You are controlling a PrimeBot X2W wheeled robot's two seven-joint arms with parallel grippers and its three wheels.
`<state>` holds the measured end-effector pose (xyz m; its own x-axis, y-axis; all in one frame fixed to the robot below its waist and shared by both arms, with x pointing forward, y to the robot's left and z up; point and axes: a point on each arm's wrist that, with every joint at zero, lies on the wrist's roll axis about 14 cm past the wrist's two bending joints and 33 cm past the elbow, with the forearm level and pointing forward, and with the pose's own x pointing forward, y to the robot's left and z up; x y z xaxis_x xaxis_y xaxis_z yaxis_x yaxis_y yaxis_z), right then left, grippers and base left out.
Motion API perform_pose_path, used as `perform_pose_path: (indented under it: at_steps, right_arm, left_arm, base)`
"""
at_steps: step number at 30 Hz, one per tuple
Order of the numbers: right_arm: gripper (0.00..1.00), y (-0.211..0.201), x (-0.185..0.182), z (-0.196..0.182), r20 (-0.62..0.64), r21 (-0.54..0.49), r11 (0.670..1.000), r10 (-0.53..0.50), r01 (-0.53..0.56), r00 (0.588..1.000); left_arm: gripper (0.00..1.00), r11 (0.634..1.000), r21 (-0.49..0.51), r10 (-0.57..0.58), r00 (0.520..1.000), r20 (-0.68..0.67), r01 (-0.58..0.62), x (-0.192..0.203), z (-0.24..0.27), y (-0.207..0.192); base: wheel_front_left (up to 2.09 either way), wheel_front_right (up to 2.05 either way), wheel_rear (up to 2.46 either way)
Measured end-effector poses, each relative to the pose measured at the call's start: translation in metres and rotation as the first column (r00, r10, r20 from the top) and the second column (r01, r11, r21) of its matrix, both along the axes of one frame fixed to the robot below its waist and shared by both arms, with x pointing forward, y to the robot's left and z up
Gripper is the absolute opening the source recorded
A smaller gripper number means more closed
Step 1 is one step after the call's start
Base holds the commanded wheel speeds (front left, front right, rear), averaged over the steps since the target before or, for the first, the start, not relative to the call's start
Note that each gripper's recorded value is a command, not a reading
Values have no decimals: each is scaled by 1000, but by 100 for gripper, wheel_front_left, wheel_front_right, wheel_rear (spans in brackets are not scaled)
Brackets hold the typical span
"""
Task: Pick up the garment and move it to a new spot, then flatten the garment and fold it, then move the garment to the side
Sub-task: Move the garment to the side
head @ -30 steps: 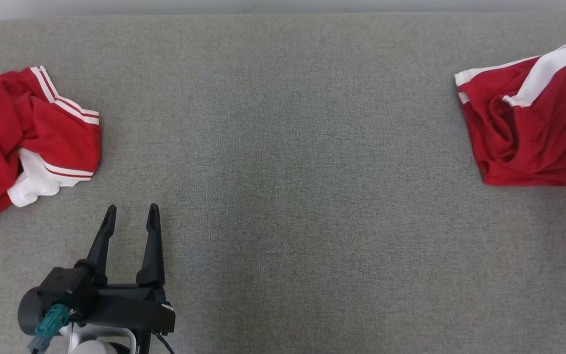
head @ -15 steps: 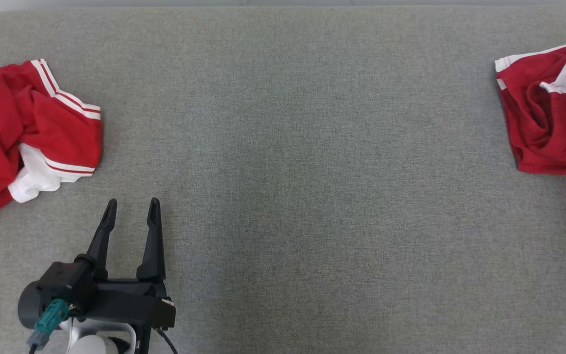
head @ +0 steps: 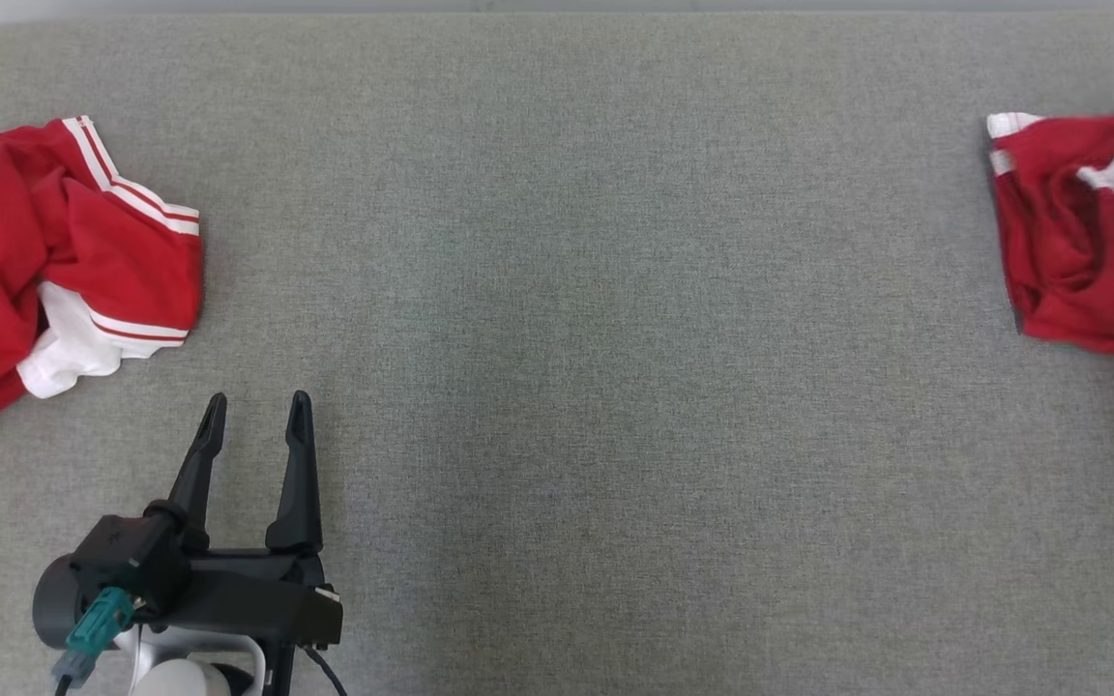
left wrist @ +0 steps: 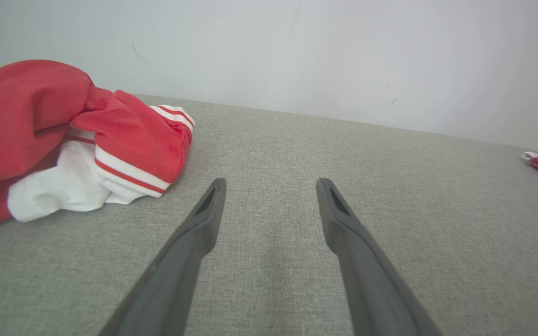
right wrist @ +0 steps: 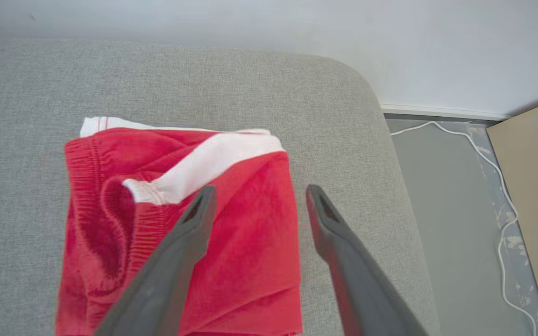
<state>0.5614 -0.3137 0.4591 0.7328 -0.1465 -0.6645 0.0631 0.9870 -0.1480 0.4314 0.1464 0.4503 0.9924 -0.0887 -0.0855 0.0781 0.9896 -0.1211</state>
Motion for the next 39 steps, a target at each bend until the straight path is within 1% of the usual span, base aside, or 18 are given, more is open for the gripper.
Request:
perform_pose_path:
  at_steps: [3,6,8,10,13,14,15,16,19,23,25,29,37,39]
  right_arm:
    - [100,-3,1,4,4,-34,999,7,-6,1000]
    - [100,-6,-1,5,8,-48,999,6,-5,1000]
    - [100,-2,1,10,29,-45,999,28,-26,999]
    - [100,10,6,18,80,-11,999,54,-53,995]
    - [100,44,14,32,180,85,988,111,-128,977]
    - [100,44,14,32,180,85,988,111,-128,977]
    - [100,56,15,37,216,108,981,135,-161,967]
    - [100,74,12,43,282,161,967,148,-199,948]
    - [100,93,4,50,371,236,943,134,-233,919]
    - [100,120,-11,67,487,264,916,145,-303,861]
    - [100,126,-21,72,531,264,908,145,-325,835]
    - [100,128,-44,78,590,232,907,156,-351,792]
    - [100,114,-92,79,680,234,925,65,-300,731]
    - [100,113,-104,77,686,236,927,54,-292,726]
  left_arm:
    - [100,1000,0,1,1000,0,-1,0,0,0]
    - [100,1000,0,-1,1000,-2,1,0,0,0]
    - [100,1000,2,0,1000,-8,0,-1,-2,0]
    - [100,1000,1,-1,1000,-9,1,-2,-1,-1]
    - [100,1000,-3,3,1000,-4,-3,-4,2,-1]
    - [100,1000,-3,3,1000,-4,-3,-4,2,-1]
    - [100,1000,-6,5,1000,-5,-5,-5,2,-1]
    - [100,1000,-8,7,1000,-1,-7,-7,4,0]
    - [100,1000,-10,15,1000,8,-15,-10,9,2]
    - [100,1000,-9,28,999,25,-28,-16,17,7]
    - [100,999,-7,36,999,25,-35,-23,19,9]
    - [100,999,-8,49,998,31,-49,-35,22,12]
    - [100,999,-12,51,997,62,-50,-52,33,11]
    - [100,998,-13,56,996,66,-55,-57,34,12]
  base:
    - [0,0,0]
    - [0,0,0]
    - [0,0,0]
    - [0,0,0]
    - [0,0,0]
    - [0,0,0]
    - [0,0,0]
    - [0,0,0]
    - [0,0,0]
    - [0,0,0]
    - [0,0,0]
    - [0,0,0]
    - [0,0,0]
    - [0,0,0]
